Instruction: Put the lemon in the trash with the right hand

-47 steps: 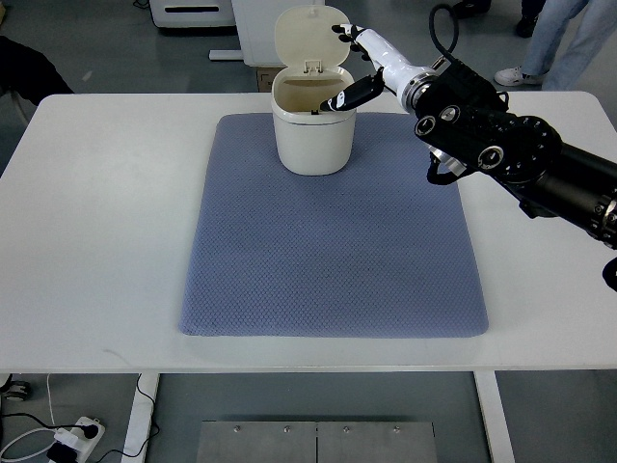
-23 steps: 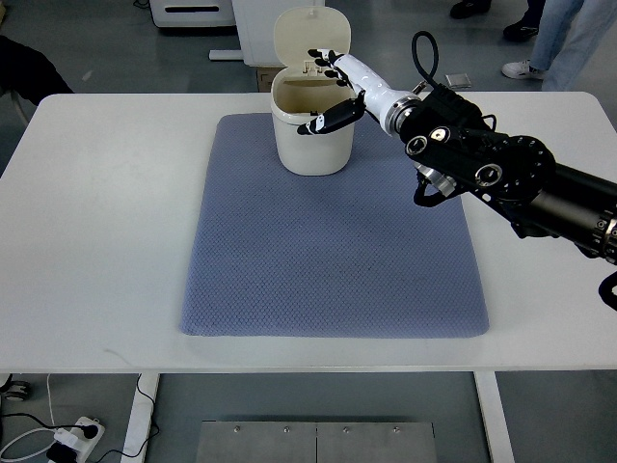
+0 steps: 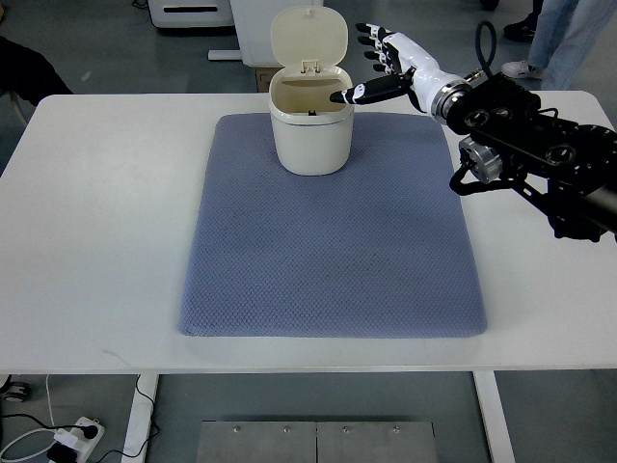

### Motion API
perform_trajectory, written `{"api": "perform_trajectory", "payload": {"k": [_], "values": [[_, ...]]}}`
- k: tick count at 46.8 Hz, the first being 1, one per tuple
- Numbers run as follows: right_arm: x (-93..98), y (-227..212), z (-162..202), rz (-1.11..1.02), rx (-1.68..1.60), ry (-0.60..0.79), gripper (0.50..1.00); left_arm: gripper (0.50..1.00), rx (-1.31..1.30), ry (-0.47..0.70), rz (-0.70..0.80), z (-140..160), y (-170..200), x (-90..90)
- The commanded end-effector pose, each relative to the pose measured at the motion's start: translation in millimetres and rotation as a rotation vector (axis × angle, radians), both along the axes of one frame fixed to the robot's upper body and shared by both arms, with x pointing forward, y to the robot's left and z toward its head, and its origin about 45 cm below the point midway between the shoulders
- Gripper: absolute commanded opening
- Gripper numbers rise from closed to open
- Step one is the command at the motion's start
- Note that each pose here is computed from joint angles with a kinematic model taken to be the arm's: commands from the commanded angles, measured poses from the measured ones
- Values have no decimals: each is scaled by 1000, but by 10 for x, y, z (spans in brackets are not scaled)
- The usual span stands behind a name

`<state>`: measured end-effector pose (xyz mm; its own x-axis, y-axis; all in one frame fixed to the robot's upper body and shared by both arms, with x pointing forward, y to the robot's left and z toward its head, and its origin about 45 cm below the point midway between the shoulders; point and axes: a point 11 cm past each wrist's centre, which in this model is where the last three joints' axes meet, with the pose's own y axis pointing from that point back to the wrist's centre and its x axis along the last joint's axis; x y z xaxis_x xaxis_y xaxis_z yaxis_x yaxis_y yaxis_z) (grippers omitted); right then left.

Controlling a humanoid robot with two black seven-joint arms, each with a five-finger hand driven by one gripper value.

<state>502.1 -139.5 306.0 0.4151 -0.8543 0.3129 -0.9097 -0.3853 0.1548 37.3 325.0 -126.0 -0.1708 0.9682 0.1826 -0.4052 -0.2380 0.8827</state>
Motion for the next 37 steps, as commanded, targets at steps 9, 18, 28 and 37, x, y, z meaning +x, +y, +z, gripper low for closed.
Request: {"api": "perform_trajectory", "payload": {"k": [9, 18, 28, 37], "values": [[-45, -464, -90, -119, 218, 50, 991, 1000, 0, 1, 0, 0, 0, 0], [-97, -744, -174, -209, 385, 72, 993, 1000, 0, 1, 0, 0, 0, 0], [-181, -995, -289, -287, 523, 91, 991, 1000, 0, 1, 0, 0, 0, 0], [-341, -1222, -456, -350, 638, 113, 993, 1000, 0, 1, 0, 0, 0, 0]]}}
